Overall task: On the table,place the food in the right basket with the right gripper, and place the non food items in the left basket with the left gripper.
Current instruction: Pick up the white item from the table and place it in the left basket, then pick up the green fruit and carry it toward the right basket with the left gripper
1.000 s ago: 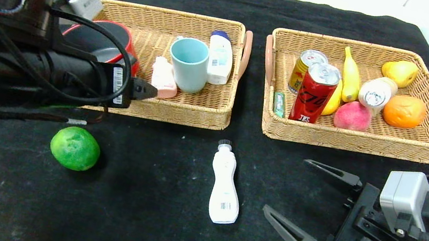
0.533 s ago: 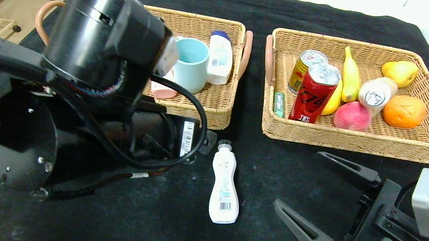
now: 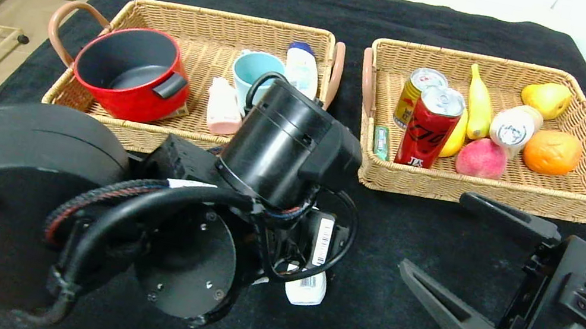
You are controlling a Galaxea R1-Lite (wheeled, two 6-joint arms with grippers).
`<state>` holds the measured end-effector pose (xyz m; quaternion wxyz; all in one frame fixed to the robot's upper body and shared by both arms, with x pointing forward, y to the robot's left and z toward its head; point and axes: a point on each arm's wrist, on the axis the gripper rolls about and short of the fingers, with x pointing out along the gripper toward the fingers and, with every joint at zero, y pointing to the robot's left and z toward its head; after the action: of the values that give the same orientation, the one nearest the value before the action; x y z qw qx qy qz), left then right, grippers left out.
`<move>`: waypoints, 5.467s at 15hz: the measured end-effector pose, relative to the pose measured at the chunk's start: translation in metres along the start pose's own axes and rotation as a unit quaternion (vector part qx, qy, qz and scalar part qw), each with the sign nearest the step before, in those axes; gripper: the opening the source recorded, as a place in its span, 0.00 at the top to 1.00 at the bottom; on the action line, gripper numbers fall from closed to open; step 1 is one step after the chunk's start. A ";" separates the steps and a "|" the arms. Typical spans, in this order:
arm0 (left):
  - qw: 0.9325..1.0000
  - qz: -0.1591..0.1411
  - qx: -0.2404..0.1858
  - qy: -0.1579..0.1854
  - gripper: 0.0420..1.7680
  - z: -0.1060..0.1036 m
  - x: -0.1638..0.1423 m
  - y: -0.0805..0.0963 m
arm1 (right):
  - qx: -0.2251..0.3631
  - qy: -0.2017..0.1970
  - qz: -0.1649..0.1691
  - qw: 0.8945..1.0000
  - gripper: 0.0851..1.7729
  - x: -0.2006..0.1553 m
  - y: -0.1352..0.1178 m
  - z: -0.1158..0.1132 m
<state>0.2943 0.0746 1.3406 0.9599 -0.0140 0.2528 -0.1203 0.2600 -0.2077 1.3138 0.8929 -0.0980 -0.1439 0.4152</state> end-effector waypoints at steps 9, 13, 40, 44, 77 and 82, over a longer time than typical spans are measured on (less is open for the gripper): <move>0.999 0.020 0.006 0.028 0.03 -0.021 0.027 -0.015 | -0.005 -0.006 -0.025 1.000 0.04 0.002 -0.009 0.004; 0.999 0.024 0.008 0.034 0.03 -0.024 0.034 -0.017 | -0.005 -0.001 -0.030 1.000 0.04 0.002 -0.012 0.003; 0.999 0.022 0.016 0.038 0.62 -0.022 0.031 -0.012 | 0.004 0.012 -0.042 0.999 0.04 0.007 -0.015 -0.001; 1.000 0.004 0.003 0.012 0.63 -0.005 -0.001 0.003 | 0.004 0.013 -0.044 0.999 0.04 0.007 -0.015 -0.001; 0.979 0.121 -0.045 -0.159 0.62 0.127 0.030 0.143 | 0.003 0.015 -0.050 0.999 0.04 0.007 -0.019 -0.003; 0.980 0.123 -0.044 -0.153 0.34 0.124 0.034 0.143 | 0.003 0.015 -0.050 0.999 0.04 0.007 -0.018 -0.003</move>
<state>0.4159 0.2012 1.4201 0.9931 -0.0431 0.1080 0.0139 0.2785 -0.2140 1.3179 0.9149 -0.0944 -0.1336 0.3691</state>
